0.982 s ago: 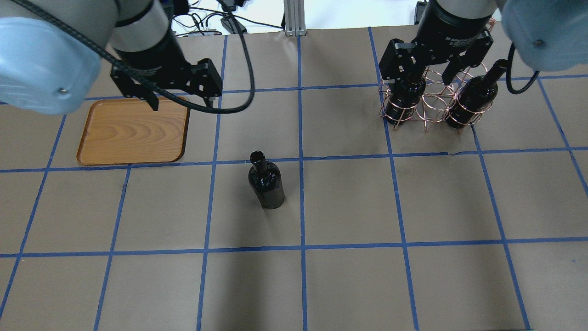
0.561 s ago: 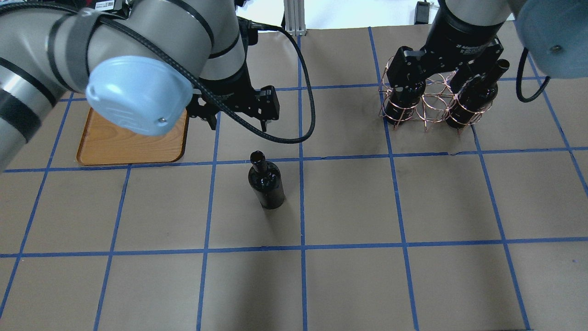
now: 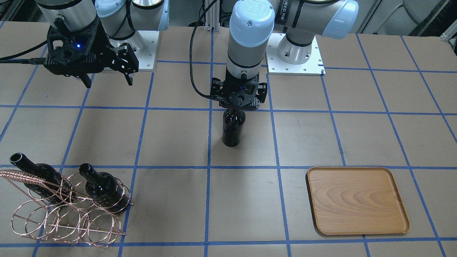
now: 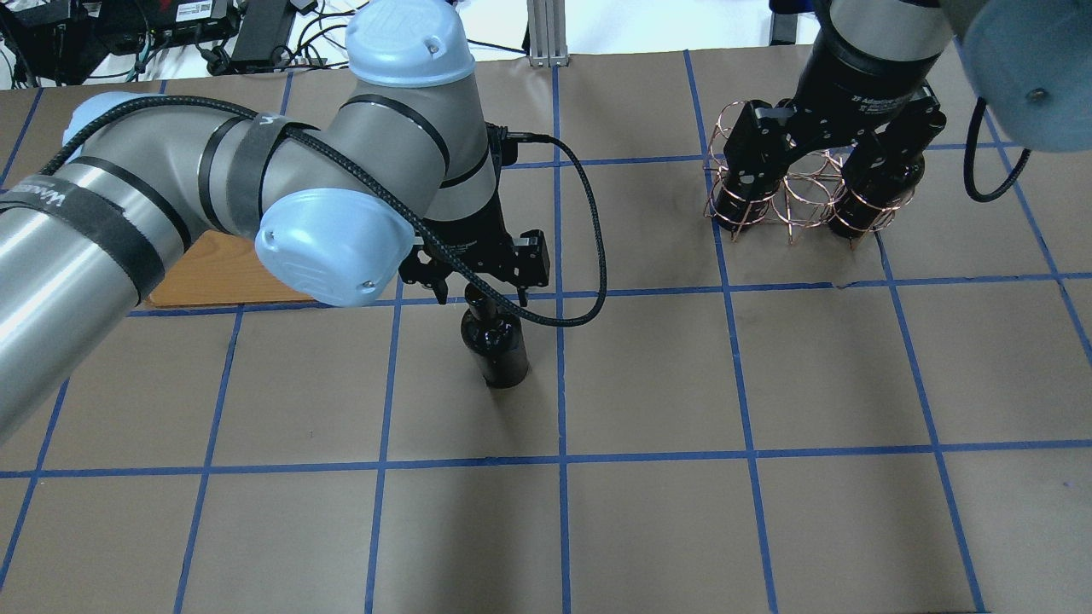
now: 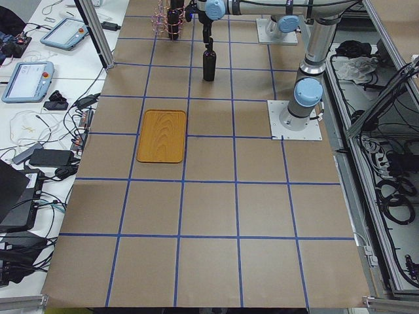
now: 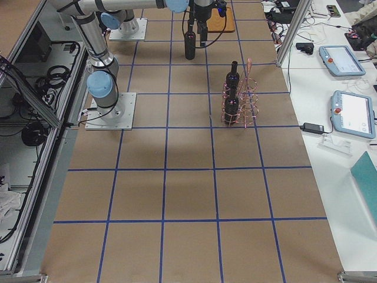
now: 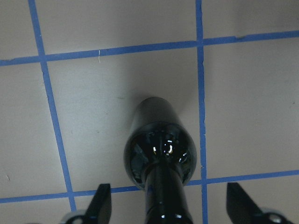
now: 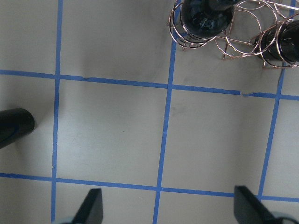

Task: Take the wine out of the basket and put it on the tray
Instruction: 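Grasp the standing bottle's neck with the left gripper and lift it, then carry the bottle over the wooden tray and lower it onto the tray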

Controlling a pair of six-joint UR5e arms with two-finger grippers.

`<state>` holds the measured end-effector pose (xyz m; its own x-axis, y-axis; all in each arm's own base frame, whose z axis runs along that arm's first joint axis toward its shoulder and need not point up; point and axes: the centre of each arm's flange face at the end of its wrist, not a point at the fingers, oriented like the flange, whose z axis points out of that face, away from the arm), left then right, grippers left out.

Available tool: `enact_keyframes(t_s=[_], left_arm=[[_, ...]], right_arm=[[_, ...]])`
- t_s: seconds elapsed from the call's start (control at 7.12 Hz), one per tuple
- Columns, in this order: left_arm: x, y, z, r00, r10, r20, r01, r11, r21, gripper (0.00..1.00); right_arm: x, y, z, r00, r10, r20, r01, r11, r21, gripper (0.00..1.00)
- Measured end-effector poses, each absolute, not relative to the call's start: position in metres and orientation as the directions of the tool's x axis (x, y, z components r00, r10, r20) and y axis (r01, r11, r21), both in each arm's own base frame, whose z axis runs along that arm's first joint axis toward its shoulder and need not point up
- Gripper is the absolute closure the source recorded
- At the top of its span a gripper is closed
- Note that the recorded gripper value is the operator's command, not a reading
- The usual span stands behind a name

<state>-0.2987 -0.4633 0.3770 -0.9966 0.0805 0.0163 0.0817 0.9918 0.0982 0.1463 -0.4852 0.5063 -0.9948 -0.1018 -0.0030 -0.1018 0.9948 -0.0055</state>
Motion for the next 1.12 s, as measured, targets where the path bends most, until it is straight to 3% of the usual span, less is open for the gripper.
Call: enact_keyframes(t_s=[0.14, 0.28, 0.7, 1.12], left_arm=[[-0.298, -0.462, 0.378, -0.996, 0.084, 0.012, 0.084, 0.992, 0.098, 0.98], [-0.297, -0.461, 0.380, -0.996, 0.085, 0.010, 0.085, 0.992, 0.094, 1.00], [-0.274, -0.475, 0.402, -0.995, 0.104, -0.011, 0.103, 0.993, 0.056, 1.00], [-0.140, -0.554, 0.440, -0.984, 0.173, -0.042, 0.173, 0.985, 0.016, 1.00]], right_arm=[[0.145, -0.486, 0.506, -0.995, -0.100, -0.003, -0.100, 0.995, -0.004, 0.00], [0.143, -0.488, 0.504, -0.996, -0.094, -0.004, -0.094, 0.996, 0.006, 0.00], [0.133, -0.483, 0.482, -0.998, -0.061, -0.024, -0.064, 0.984, 0.166, 0.00], [0.131, -0.481, 0.484, -0.998, -0.052, -0.020, -0.054, 0.982, 0.180, 0.00]])
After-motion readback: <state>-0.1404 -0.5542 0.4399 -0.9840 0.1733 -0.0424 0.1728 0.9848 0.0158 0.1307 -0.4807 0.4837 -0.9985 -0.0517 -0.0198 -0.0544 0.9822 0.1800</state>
